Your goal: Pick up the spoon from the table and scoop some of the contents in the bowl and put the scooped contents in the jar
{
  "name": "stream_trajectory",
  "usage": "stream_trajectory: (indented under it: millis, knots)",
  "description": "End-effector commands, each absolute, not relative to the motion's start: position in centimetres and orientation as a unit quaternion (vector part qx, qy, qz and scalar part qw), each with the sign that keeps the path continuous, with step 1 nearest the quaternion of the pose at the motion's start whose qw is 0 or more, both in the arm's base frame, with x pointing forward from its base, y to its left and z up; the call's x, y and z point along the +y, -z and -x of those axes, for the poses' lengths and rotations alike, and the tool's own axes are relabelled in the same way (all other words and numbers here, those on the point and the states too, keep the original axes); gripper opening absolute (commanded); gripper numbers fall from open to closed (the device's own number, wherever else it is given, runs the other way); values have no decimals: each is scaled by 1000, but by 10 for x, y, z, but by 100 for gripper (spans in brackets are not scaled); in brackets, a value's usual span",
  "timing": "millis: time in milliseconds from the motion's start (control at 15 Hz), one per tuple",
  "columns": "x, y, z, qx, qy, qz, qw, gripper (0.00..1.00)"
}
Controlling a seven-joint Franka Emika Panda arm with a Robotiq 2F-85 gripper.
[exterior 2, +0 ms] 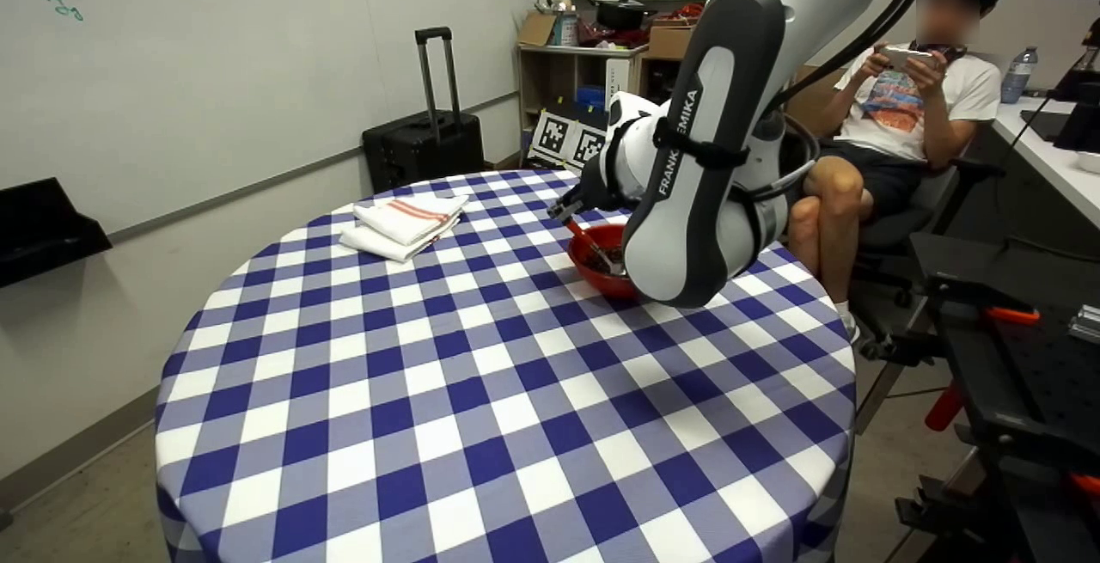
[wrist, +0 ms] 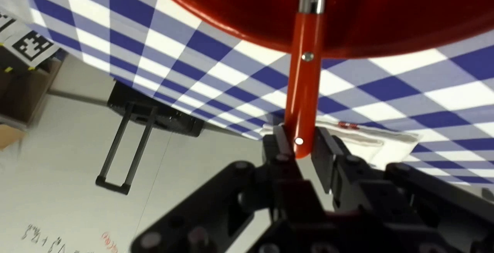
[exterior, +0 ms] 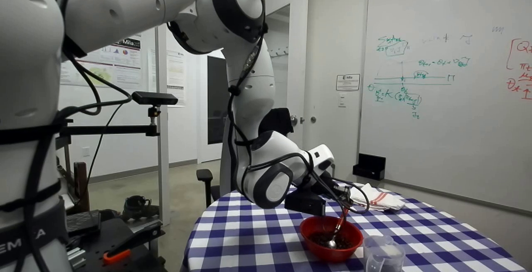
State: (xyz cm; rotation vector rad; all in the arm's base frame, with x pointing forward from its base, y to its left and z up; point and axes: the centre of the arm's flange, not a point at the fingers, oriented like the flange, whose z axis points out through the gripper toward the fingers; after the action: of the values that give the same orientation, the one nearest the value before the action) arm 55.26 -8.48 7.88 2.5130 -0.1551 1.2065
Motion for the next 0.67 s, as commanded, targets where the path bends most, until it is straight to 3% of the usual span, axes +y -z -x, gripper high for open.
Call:
stream_trajectory:
  millis: [0,600]
  knots:
    - [-102,-82,-570,-50,-363,-921,131,5]
    - [-120,-91,-586,-48,-296,-949,100,5]
